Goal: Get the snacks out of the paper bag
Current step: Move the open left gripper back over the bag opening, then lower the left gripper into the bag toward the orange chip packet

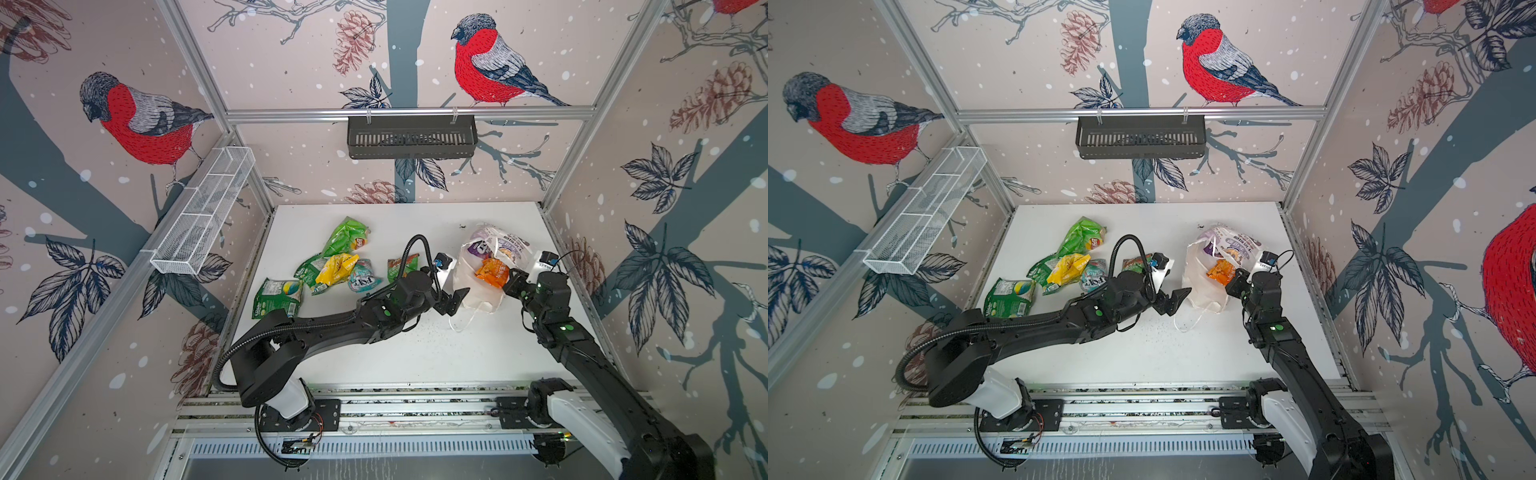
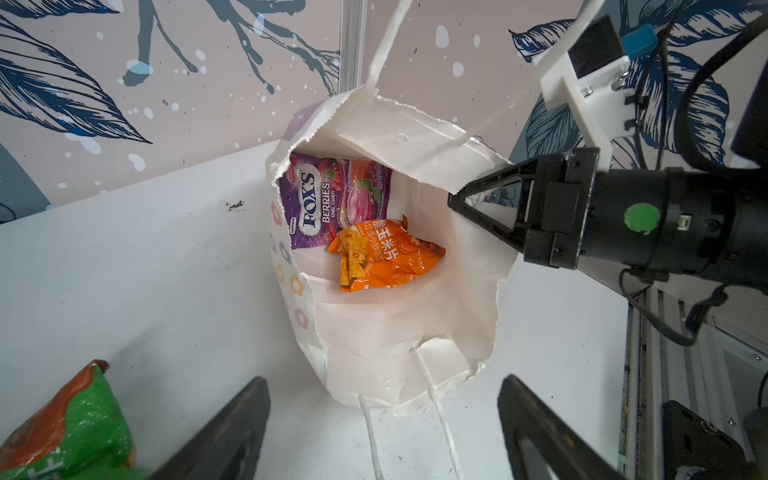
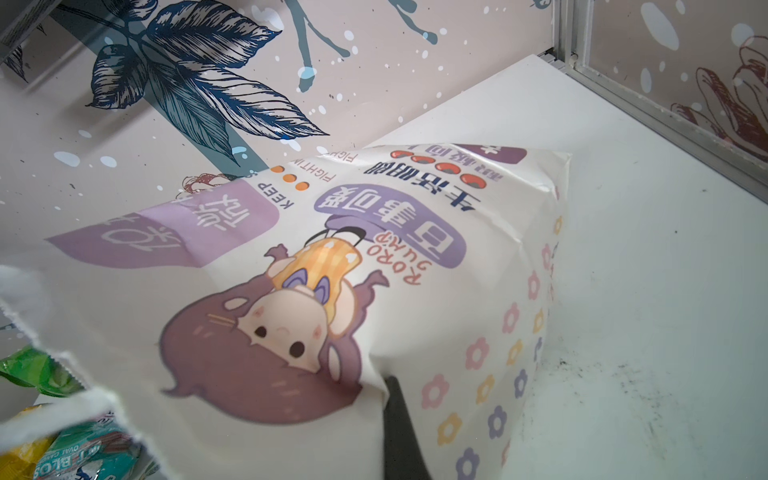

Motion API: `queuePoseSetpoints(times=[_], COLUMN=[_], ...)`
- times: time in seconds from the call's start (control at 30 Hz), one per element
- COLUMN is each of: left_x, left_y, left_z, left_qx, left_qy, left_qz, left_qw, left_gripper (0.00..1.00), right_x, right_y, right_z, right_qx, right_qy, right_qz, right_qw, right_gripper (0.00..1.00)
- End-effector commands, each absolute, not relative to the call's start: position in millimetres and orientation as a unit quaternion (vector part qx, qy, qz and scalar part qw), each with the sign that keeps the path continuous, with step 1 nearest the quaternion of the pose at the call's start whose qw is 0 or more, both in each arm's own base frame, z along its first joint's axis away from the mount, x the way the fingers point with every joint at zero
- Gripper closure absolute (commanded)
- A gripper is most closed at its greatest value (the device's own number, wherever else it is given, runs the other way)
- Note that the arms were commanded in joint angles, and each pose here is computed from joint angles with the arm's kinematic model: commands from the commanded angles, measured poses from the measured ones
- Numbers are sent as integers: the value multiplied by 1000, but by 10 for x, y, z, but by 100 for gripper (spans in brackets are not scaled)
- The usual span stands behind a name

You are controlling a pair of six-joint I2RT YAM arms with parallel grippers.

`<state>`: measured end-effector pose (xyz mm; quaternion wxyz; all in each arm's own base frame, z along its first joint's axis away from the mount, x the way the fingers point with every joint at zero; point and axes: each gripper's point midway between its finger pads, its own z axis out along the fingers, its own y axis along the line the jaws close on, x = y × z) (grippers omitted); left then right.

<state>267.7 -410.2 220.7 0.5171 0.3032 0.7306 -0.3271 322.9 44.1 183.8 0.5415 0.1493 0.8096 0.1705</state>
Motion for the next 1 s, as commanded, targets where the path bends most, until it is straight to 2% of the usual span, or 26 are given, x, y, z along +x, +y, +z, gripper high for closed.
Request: queuePoseSetpoints(times=[0.0,0.5,0.97], left_x=[2634,2491,2285], left_y=[-4175,-4115,-4413], left_z=[2411,2271,2140], left_qx=[307,308,359], left_qy=[704,692,665], left_qz=[-354,-382,-419], left_qw=[533,529,503], left_gripper=[14,15,18], right_x=[3279,3332,3317], right_y=[491,542,552], right_z=[1927,1909,1941], right_qx=[147,147,138], right_qy=[800,802,801], right_qz=[189,200,200], right_qw=[550,543,547], right_gripper=[100,100,100])
